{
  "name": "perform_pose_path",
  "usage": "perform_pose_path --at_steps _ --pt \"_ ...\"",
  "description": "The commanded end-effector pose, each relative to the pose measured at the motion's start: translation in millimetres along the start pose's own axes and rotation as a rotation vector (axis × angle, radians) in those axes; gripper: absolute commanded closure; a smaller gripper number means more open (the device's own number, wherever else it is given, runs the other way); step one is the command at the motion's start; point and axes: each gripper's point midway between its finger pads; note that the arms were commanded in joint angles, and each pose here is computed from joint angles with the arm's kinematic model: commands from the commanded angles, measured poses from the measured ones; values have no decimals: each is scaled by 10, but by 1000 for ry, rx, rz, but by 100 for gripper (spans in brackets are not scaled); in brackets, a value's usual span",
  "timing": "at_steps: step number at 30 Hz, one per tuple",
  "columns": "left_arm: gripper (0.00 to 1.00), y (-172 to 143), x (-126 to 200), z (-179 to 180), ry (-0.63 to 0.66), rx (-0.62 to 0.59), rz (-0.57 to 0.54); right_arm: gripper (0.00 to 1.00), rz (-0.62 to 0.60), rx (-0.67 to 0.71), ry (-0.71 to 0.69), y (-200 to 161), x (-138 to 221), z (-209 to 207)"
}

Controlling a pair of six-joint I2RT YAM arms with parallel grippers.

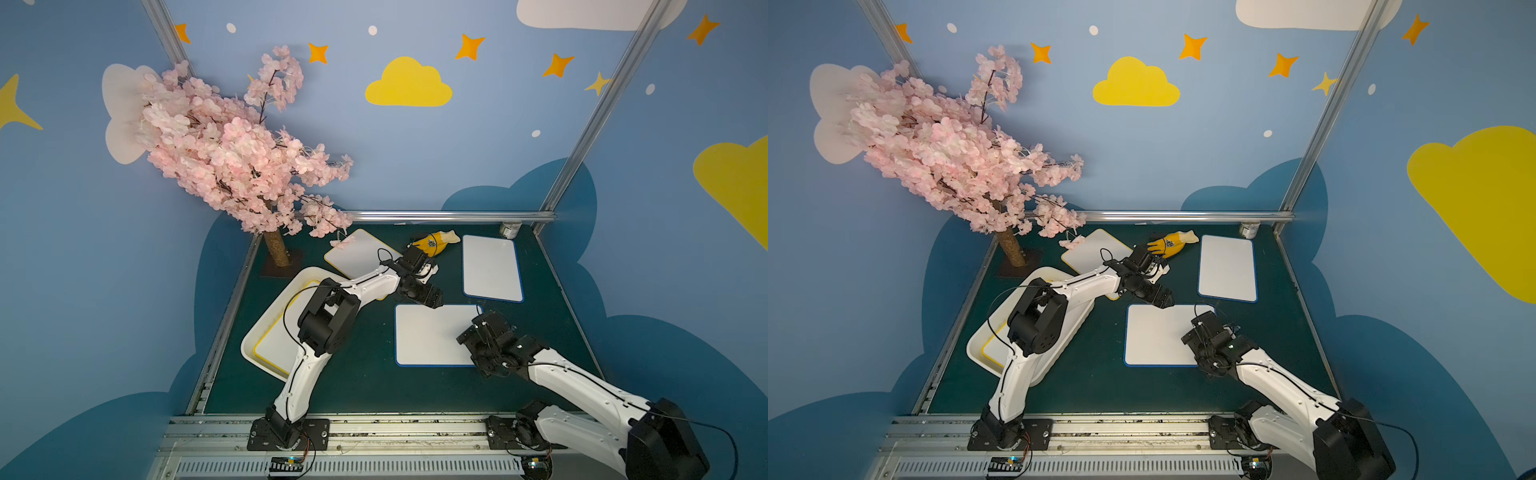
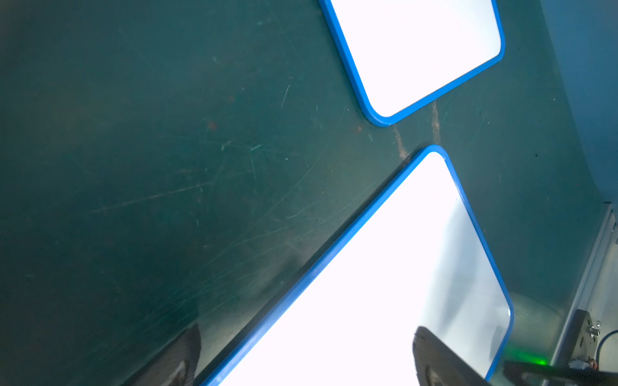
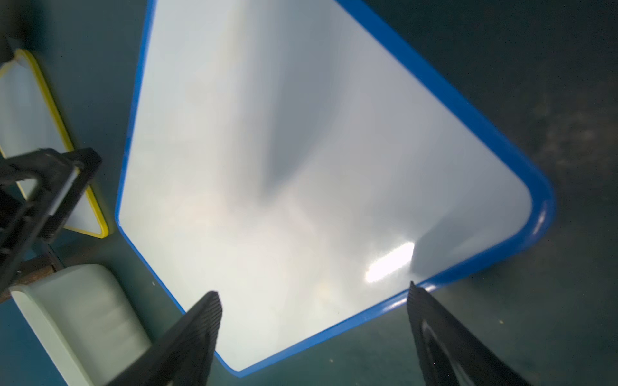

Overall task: Put the whiteboard into the storage box
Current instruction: Adjust the whiteboard at the center of the board.

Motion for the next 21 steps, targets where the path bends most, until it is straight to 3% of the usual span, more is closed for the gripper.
perform_pose_path --at_steps 1,13,21 --pt "0 20 -52 74 15 -12 1 12 33 -43 6 -106 -43 44" --pt "0 -34 -166 172 25 13 23 12 88 -62 -13 -293 -138 12" --pt "0 -55 -196 180 28 19 27 12 33 -1 -93 -303 -22 -63"
Point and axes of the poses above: each gripper's point midway between its finger pads, its own x axis back along the fingers, its own z axis along the line the jaws close on, y = z × x, and after that the axes turned 11 degrees about -x, right-handed
